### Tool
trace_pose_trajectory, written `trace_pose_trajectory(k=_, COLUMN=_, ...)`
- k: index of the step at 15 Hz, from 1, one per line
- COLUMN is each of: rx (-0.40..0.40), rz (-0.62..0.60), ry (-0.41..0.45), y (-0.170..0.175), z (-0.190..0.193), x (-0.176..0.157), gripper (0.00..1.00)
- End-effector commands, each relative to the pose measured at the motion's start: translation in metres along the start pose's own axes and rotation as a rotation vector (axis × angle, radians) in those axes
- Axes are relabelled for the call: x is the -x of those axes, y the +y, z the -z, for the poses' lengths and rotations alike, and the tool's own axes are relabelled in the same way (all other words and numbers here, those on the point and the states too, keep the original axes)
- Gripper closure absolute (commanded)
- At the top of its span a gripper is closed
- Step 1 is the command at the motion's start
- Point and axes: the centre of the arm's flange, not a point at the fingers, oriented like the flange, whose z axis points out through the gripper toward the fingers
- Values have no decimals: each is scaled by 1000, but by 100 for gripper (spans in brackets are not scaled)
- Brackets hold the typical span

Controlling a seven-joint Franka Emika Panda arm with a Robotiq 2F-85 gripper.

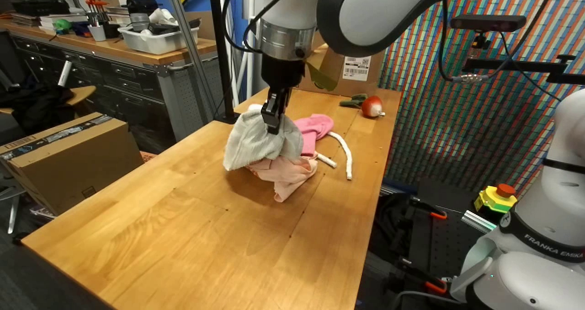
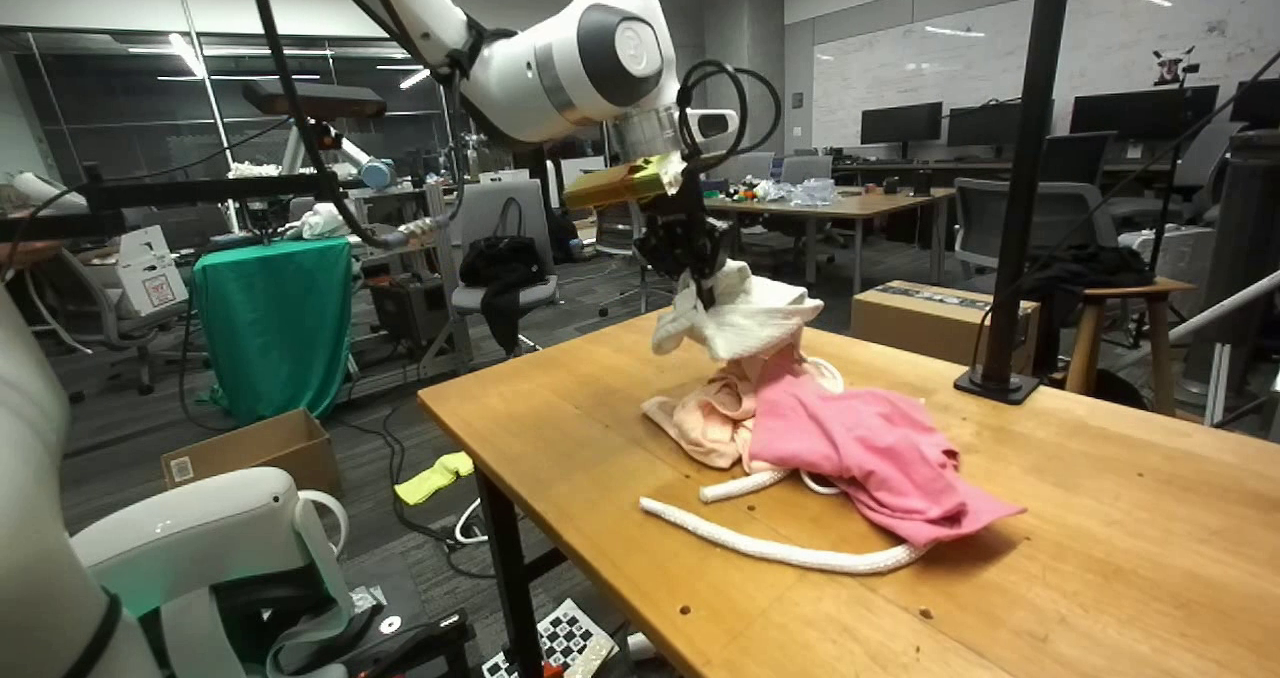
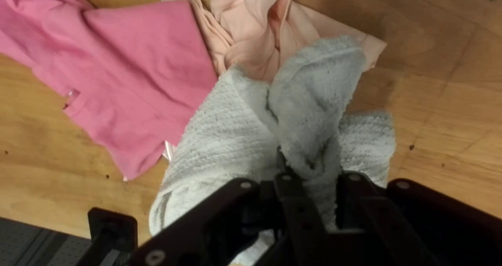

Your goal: Spread the objects across on the table

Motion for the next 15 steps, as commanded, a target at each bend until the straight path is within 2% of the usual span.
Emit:
trace_pose_trajectory(k=1, rx=24, rz=75, ry=47, y=-22, z=42, x=-16, gripper=89)
trace_pose_trajectory(k=9, rx=64, rz=255, ry=37, y=-99, z=76, x=-58, gripper=89)
trace_pose_trajectory(k=15, rx=97, rz=328, ry=60, y=-154, z=53, x=-96, gripper=89)
